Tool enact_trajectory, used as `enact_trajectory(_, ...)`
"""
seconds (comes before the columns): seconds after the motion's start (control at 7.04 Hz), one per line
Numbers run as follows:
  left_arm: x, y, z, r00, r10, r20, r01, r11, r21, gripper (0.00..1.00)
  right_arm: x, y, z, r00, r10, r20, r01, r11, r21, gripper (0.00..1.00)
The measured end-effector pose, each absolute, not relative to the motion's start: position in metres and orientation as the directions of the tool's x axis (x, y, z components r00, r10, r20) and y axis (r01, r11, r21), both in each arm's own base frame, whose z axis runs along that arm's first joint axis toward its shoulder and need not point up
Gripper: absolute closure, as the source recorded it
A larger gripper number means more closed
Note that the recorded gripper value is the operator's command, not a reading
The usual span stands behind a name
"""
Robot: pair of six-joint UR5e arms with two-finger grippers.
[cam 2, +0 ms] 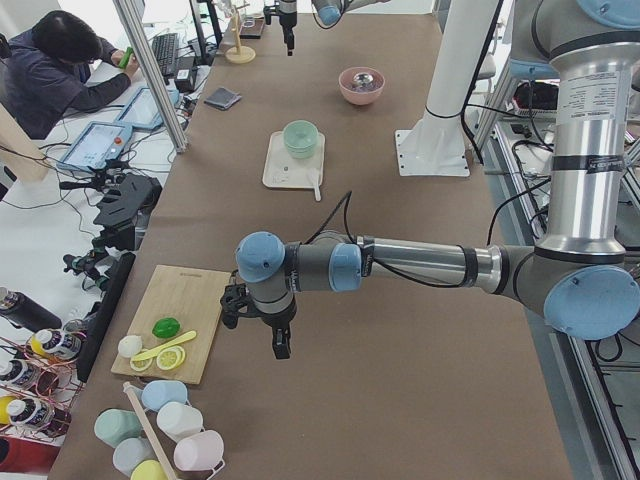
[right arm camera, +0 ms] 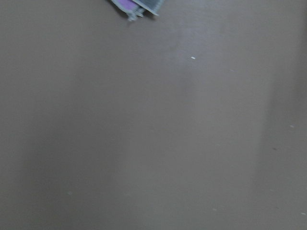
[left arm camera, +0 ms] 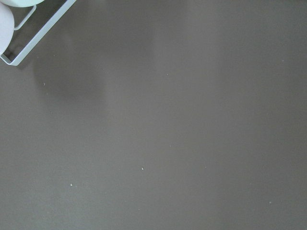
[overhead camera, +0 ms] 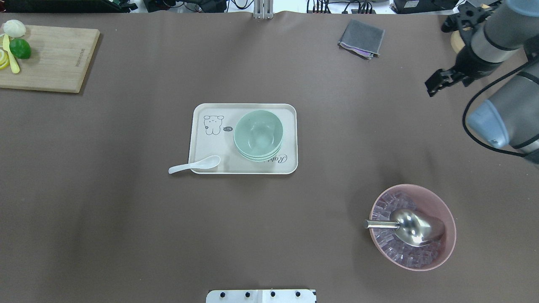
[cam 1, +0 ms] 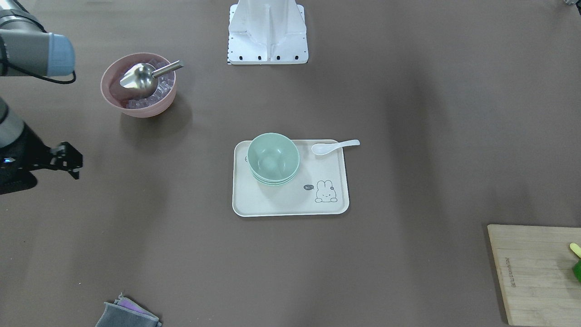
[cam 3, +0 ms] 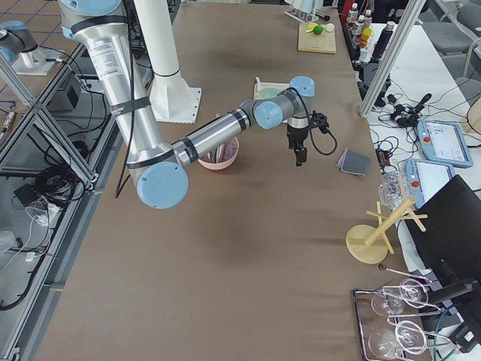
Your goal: Stack green bowls together
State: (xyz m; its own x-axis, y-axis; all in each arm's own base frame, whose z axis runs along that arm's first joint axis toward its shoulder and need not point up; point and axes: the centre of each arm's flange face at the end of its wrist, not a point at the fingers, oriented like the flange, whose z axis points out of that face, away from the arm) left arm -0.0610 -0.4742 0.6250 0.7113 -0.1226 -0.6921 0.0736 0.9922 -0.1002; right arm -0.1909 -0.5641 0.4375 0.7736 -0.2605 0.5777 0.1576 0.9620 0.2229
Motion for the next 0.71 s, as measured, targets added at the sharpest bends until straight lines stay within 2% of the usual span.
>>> enact_trajectory(0.43, -0.060, -0.473, 0.600, 0.706, -0.113, -0.699, 0.091, 0.993, -0.069, 0.01, -0.060, -0.512, 0.562, 0.800, -0.264, 0.538, 0.212, 0.964, 0.158, 0.00)
enact_trajectory(0.71, -0.060, -0.475, 0.596, 0.706, -0.104, -0.700, 0.089, 0.994, -0.057, 0.01, -0.004, -0.463, 0.615, 0.766, -0.201, 0.611, 0.185, 0.979, 0.090, 0.00)
